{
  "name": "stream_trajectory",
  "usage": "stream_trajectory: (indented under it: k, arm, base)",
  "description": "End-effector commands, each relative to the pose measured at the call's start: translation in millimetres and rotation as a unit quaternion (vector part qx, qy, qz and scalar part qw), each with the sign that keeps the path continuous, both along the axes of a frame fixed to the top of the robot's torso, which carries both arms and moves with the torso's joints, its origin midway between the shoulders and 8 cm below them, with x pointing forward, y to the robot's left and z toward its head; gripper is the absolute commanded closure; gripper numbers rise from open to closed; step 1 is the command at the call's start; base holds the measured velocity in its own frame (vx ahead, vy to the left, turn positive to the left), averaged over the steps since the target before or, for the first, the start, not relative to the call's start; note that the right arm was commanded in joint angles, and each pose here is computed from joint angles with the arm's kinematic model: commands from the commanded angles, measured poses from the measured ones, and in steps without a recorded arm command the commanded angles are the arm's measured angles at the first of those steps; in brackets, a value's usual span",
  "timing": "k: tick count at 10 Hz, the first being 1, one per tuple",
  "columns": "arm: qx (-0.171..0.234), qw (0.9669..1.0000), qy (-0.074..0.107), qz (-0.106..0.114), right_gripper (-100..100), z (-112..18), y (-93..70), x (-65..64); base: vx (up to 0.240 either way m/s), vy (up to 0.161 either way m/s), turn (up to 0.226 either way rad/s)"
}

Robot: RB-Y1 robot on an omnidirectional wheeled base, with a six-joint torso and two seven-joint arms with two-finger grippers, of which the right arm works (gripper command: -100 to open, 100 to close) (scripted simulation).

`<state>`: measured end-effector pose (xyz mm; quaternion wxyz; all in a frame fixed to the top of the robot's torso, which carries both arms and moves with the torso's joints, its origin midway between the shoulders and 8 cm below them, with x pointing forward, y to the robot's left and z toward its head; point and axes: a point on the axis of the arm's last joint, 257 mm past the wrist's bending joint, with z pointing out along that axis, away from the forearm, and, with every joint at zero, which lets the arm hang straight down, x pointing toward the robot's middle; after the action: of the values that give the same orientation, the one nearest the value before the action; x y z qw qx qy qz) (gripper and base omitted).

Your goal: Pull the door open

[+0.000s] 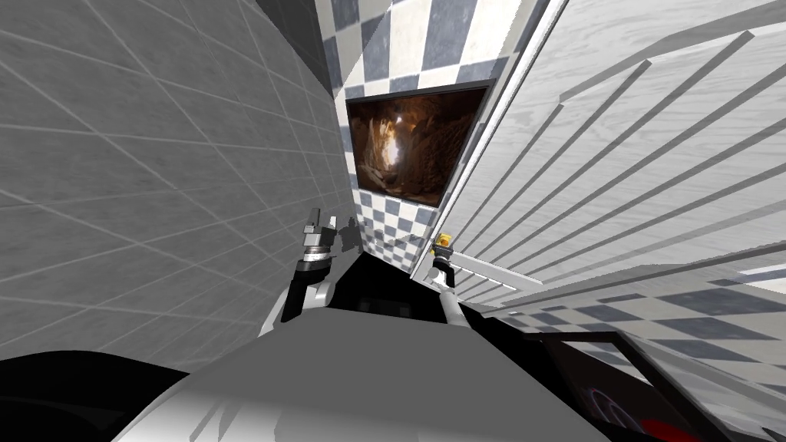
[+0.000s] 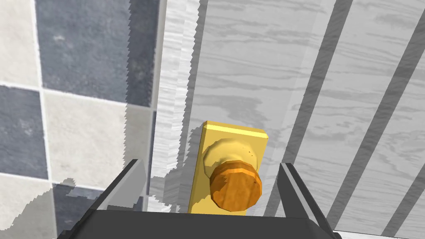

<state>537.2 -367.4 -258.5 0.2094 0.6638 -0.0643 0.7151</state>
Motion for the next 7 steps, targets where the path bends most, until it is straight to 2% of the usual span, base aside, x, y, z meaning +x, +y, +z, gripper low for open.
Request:
stream_trajectory:
  k: [1, 7]
  arm:
    - [0.019, 0.9998, 0.002, -0.001, -100, -6.0, -1.6, 3.7]
    - [0.093, 0.9955, 0.013, -0.008, -100, -32.5, -2.2, 13.9]
  base:
    - [-0.113, -0.029, 0.076]
    - [-0.135, -0.043, 0.079]
